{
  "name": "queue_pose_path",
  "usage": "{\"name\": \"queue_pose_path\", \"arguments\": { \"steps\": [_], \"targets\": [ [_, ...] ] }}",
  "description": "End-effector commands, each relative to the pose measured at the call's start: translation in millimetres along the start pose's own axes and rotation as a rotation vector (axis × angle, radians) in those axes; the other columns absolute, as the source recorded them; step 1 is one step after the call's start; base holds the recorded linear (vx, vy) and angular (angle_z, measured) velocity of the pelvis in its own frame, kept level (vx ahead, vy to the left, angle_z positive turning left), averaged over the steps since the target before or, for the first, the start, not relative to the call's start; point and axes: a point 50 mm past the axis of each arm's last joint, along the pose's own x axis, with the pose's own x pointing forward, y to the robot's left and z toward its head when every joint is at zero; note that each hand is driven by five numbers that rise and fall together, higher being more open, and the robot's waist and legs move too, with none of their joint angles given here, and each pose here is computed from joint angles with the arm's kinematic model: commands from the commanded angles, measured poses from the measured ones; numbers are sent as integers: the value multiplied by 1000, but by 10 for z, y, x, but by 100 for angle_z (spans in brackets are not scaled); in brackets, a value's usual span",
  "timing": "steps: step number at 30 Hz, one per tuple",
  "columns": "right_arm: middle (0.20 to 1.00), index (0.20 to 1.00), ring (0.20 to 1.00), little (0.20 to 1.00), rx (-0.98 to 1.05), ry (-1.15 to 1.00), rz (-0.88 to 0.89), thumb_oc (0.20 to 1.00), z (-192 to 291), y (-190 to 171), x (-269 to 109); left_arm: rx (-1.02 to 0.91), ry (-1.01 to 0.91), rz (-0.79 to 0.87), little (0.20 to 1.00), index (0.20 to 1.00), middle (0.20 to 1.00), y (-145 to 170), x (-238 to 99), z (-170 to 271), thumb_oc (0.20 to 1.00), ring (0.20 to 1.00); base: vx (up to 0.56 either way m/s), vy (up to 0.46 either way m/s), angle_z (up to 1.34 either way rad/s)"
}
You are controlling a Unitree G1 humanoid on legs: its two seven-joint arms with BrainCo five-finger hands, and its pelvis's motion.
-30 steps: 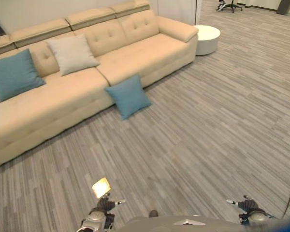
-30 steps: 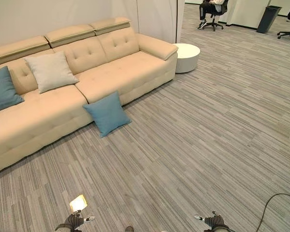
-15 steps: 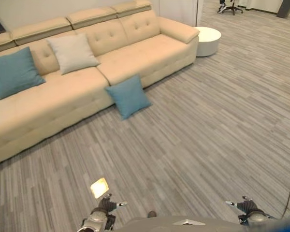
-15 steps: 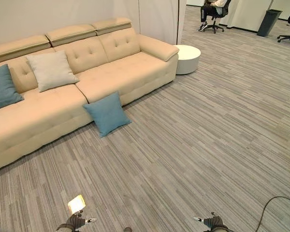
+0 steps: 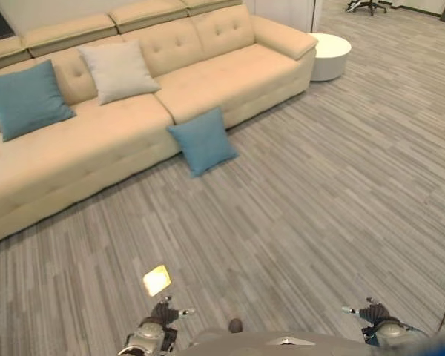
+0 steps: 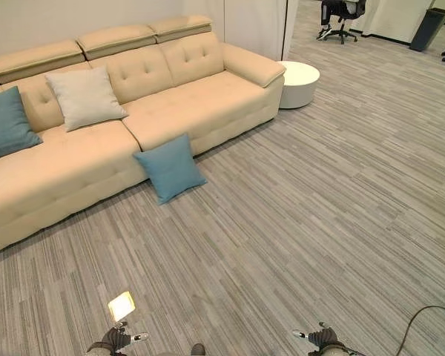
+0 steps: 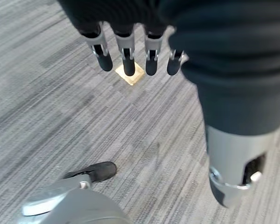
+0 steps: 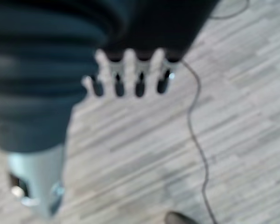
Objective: Pick up all the scattered cushions and arrange them neatly on the sofa.
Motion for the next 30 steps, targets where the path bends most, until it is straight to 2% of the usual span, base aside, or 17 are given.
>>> {"name": "queue_pose_path", "arguments": {
  "steps": [1, 7, 18, 26, 30],
  "targets": [
    [1000, 1000, 1000, 1000, -40, -62, 20, 1000, 212, 64, 20, -42, -35, 41, 1000, 1000, 1000, 103, 43, 166, 1000, 1000, -3, 180, 14],
    [1000, 1000, 1000, 1000, -46, -79, 17, 1000, 252, 62, 22, -6, -99, 44, 1000, 1000, 1000, 106, 68, 372, 1000, 1000, 74, -2, 71],
    [1000, 1000, 1000, 1000, 11, -73, -1, 1000, 141, -2, 8, 29, -82, 14, 1000, 1000, 1000, 45, 66, 333, 1000, 1000, 177, -247, 82],
    [1000, 1000, 1000, 1000, 25, -101, -3, 1000, 247, -9, 16, 75, -104, 7, 1000, 1000, 1000, 24, 67, 390, 1000, 1000, 127, -13, 33],
    [1000, 1000, 1000, 1000, -25, -92, 13, 1000, 222, 30, 12, 45, -50, 12, 1000, 1000, 1000, 42, 47, 211, 1000, 1000, 260, 103, -34]
  ]
}}
